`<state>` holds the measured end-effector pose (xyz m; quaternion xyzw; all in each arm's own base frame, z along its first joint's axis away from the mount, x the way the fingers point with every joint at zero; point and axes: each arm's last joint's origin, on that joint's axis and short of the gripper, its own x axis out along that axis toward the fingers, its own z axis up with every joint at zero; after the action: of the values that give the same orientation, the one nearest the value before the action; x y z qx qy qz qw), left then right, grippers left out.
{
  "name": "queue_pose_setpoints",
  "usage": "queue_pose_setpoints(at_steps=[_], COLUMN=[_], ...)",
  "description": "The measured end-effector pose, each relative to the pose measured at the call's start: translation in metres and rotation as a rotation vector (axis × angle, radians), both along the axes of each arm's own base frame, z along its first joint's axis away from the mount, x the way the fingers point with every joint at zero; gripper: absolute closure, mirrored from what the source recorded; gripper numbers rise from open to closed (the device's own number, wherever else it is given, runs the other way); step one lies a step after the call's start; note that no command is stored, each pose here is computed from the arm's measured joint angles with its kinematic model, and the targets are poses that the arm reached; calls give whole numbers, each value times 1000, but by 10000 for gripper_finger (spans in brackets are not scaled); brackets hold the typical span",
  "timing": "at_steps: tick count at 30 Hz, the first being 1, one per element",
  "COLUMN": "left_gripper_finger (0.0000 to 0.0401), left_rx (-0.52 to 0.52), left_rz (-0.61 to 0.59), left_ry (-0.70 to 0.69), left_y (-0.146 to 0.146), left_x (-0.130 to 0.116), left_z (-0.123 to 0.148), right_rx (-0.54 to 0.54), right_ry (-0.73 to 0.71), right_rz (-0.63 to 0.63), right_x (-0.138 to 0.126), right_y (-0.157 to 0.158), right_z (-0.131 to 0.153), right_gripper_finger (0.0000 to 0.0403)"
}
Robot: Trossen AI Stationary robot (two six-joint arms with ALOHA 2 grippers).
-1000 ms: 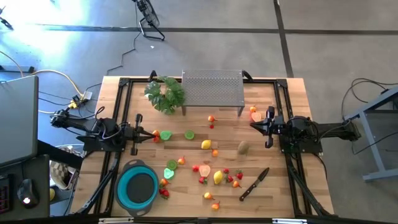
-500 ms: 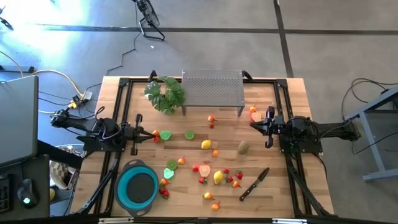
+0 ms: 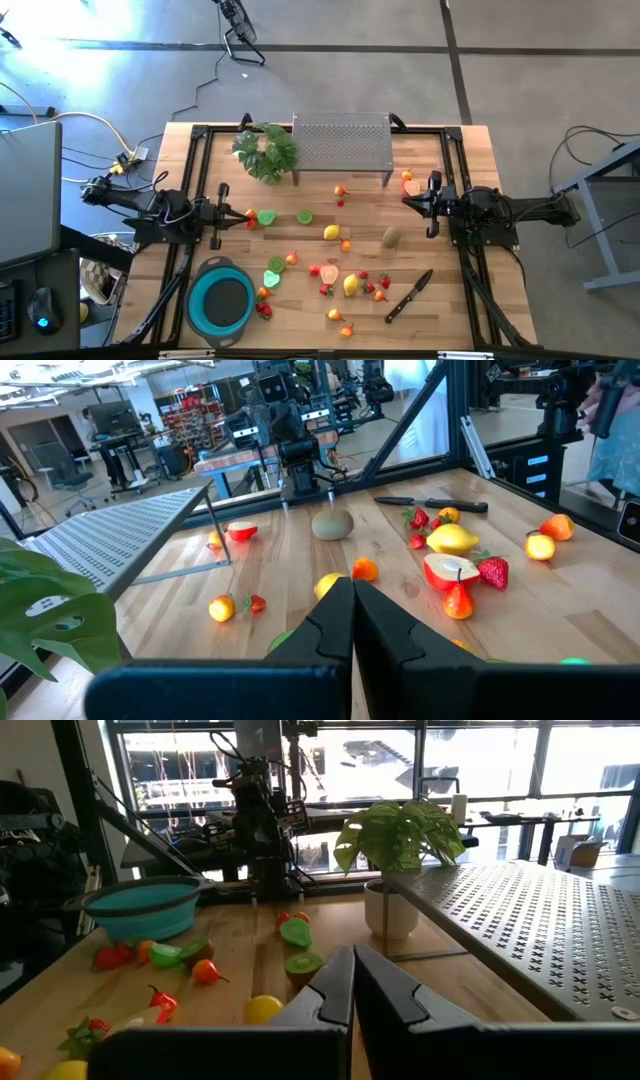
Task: Pick & Place Fruit
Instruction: Put the blue bowl on the shelf
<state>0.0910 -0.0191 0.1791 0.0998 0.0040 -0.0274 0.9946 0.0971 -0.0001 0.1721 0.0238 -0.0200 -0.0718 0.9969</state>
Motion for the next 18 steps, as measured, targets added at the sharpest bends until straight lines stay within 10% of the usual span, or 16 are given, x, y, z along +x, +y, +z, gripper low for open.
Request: queue_pose_setpoints(at_steps=[18], left_gripper_finger=[401], left_rx=[-129], left_rz=[0], left_ry=[7], left_y=[0], left_x=[0], left_z=[0], right_rx=[-21], right_ry=[3], right_rz=[0], right_x=[0], right_y=[0], right_z=[0], right_gripper_finger=[399])
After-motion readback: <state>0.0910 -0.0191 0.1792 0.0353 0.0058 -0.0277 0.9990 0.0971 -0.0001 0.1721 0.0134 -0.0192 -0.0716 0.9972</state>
